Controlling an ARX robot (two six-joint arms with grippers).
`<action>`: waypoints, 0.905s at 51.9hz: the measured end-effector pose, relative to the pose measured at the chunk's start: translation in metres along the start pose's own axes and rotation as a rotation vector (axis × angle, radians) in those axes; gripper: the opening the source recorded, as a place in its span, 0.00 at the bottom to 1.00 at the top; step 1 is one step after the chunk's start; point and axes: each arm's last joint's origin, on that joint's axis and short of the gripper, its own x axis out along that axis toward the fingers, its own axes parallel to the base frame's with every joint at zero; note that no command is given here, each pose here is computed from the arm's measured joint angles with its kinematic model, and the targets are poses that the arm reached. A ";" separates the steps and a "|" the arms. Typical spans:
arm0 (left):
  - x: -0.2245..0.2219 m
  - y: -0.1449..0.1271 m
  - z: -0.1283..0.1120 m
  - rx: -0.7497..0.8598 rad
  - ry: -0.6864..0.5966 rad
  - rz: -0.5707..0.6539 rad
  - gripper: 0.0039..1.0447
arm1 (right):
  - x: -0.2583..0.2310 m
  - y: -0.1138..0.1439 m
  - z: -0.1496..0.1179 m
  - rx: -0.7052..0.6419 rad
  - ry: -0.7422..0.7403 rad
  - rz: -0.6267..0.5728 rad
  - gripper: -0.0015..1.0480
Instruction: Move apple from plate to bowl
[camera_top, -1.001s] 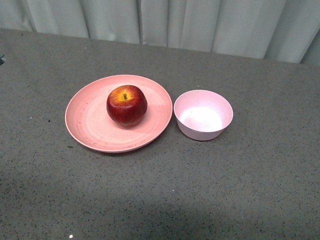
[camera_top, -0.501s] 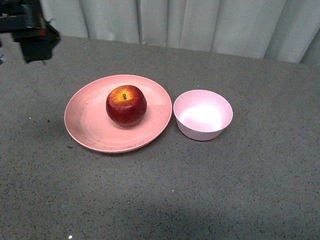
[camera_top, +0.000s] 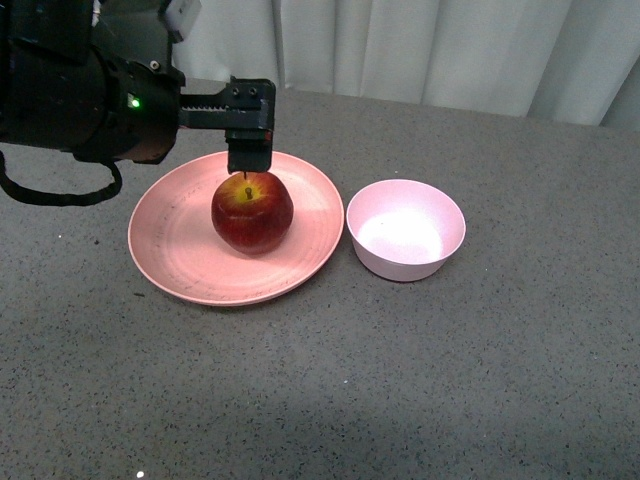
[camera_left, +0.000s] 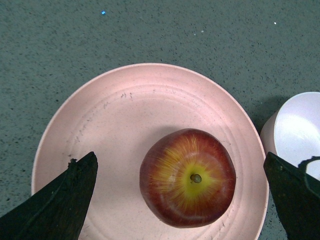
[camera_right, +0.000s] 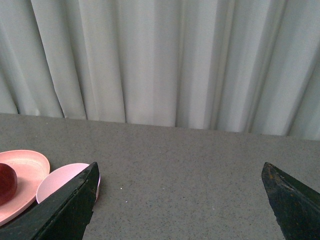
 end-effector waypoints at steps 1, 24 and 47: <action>0.001 -0.001 -0.001 0.001 0.003 -0.002 0.94 | 0.000 0.000 0.000 0.000 0.000 0.000 0.91; 0.033 -0.006 -0.018 0.021 0.078 -0.006 0.94 | 0.000 0.000 0.000 0.000 0.000 0.000 0.91; 0.042 -0.009 -0.026 0.030 0.107 -0.012 0.66 | 0.000 0.000 0.000 0.000 0.000 0.000 0.91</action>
